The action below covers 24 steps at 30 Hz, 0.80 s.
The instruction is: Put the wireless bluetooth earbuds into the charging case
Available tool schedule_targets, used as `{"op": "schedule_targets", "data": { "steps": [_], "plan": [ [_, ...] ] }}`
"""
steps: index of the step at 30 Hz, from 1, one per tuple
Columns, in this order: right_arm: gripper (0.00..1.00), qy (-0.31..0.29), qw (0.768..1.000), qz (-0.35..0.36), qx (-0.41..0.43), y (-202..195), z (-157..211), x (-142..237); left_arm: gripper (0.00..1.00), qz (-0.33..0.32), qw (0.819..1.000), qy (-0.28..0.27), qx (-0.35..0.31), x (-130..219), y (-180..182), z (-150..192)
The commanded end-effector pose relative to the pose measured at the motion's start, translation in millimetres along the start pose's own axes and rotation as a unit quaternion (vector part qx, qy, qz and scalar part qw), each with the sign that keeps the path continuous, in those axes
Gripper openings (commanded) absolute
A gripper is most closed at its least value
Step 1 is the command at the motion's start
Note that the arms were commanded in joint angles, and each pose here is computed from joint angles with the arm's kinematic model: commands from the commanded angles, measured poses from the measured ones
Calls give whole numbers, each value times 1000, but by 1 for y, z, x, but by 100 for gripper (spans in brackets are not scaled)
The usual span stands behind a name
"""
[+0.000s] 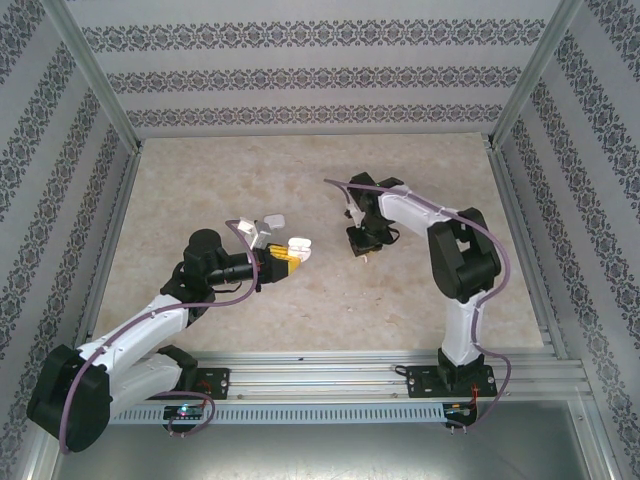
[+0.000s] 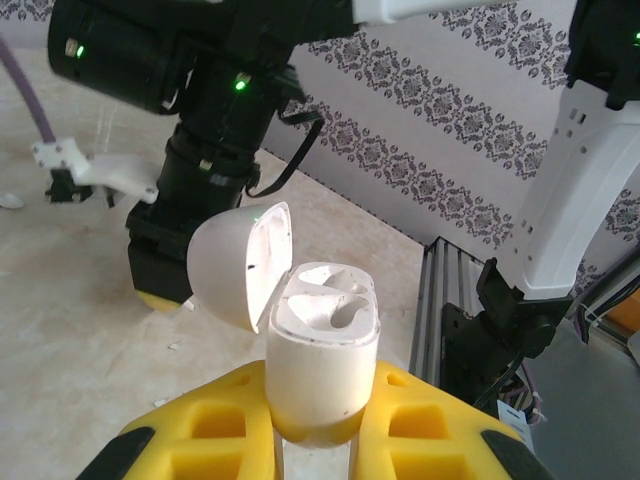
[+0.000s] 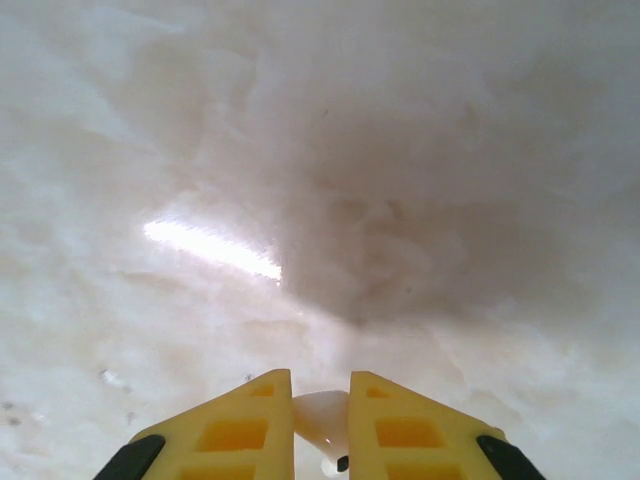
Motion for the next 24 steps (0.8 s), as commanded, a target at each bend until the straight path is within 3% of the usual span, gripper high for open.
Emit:
{"op": "schedule_targets", "data": {
  "steps": [1,10,18,24],
  "plan": [
    [13,-59,998,-17,-8,12,-3,36,0,12,999,-27,-27,2,-9,-15],
    [10,-207,976,-51,33,54,5,129,0,19,997,-51,-51,2,-14,-30],
    [9,-355,922,-110,109,108,28,218,0,35,995,-72,-62,0,-17,-38],
    [9,-406,885,-165,159,144,49,256,0,37,994,-79,-64,1,-18,-39]
  ]
}}
Point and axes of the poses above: each hand's point on the last joint's axis, 136 mm out from that joint toward the fingers, its own x axis back along the fingers, its own y axis along the line the jaws close on, z = x × y, the point moved 2 cm from there along x, back along the fingers
